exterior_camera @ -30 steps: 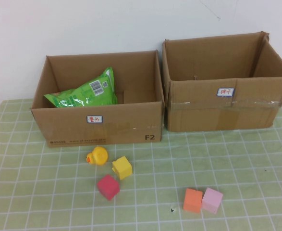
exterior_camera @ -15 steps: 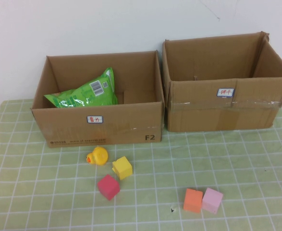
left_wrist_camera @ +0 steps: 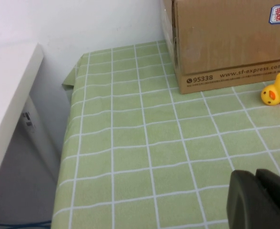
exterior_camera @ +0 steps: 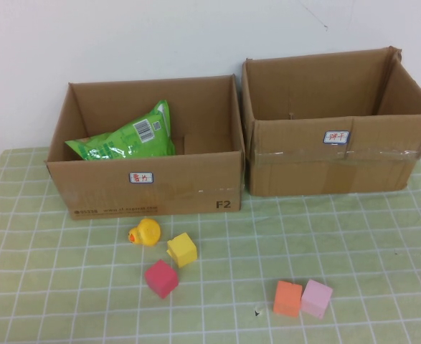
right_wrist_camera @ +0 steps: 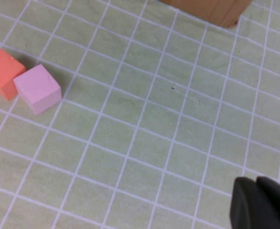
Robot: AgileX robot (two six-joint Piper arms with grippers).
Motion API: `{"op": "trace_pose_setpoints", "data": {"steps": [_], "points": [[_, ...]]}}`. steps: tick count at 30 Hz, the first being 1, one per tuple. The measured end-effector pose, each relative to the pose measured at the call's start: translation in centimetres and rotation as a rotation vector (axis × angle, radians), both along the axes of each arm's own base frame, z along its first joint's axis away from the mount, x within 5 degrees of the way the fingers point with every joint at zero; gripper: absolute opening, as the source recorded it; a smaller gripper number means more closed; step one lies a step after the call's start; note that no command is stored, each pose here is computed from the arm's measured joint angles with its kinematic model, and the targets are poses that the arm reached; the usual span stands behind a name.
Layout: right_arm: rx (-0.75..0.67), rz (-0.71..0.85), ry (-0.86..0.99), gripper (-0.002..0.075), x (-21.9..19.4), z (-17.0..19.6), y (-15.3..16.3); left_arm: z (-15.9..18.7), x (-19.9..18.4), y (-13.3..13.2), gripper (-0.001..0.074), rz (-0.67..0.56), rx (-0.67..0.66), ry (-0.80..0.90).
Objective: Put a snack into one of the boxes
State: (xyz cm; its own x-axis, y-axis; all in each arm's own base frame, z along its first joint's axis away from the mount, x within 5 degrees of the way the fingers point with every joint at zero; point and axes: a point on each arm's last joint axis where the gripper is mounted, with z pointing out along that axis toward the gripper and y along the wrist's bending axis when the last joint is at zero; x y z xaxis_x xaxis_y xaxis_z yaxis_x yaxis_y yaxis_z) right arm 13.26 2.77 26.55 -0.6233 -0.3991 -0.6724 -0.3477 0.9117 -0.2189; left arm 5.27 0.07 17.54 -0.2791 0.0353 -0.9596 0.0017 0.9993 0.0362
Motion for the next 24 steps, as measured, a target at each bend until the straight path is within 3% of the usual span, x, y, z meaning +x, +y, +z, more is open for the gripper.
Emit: {"op": "trace_pose_setpoints", "data": {"steps": [24], "points": [[0.0,0.0,0.0,-0.0001,0.0,0.0,0.0,0.01,-0.01,0.0,-0.0001,-0.01,0.035,-0.001]]}}
